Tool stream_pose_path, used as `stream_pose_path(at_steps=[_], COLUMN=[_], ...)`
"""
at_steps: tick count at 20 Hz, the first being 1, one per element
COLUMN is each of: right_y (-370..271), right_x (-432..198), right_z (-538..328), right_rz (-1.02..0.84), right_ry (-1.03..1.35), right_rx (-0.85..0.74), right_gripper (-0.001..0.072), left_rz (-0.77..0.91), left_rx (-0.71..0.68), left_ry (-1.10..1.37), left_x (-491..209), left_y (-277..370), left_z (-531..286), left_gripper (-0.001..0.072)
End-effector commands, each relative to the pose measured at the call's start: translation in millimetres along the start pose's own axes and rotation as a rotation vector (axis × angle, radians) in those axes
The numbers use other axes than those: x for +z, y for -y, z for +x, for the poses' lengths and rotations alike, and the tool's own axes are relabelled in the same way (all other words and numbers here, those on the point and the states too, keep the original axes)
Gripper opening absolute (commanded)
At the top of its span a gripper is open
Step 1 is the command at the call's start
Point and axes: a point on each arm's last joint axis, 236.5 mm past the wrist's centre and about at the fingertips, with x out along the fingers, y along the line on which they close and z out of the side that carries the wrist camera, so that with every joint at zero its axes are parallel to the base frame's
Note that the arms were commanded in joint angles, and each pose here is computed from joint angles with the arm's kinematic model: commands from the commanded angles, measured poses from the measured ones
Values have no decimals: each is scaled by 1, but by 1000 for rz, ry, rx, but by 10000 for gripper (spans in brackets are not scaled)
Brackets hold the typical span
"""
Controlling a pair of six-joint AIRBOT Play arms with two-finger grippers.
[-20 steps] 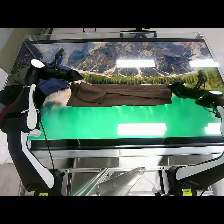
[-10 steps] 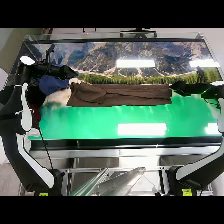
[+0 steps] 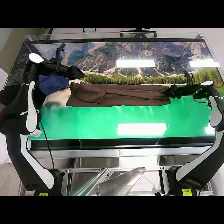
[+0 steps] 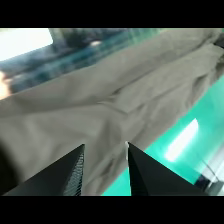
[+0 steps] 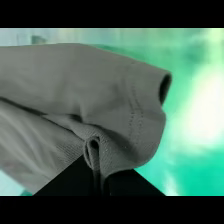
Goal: Fold the shirts.
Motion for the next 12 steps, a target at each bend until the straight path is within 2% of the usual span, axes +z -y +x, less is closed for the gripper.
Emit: stream_pose_path(at_steps=[1, 2, 7, 12], right_y=[-52, -69, -170, -269], right_x=[19, 27, 51, 50], right_z=[-15, -24, -79, -111], right_rz=[-25, -39, -163, -244], right_ry=[18, 32, 99, 168], right_rx=[146, 173, 268, 420], right_gripper=[18, 18, 18, 18], left_rz=[49, 77, 154, 37], left_rx=[-20, -20, 70, 37], left_ry=[-32, -24, -2, -112], left_x=[-3, 0, 4, -53], left_y=[27, 36, 70, 94], left_z=[26, 35, 104, 217], left_gripper=[113, 22, 22, 22])
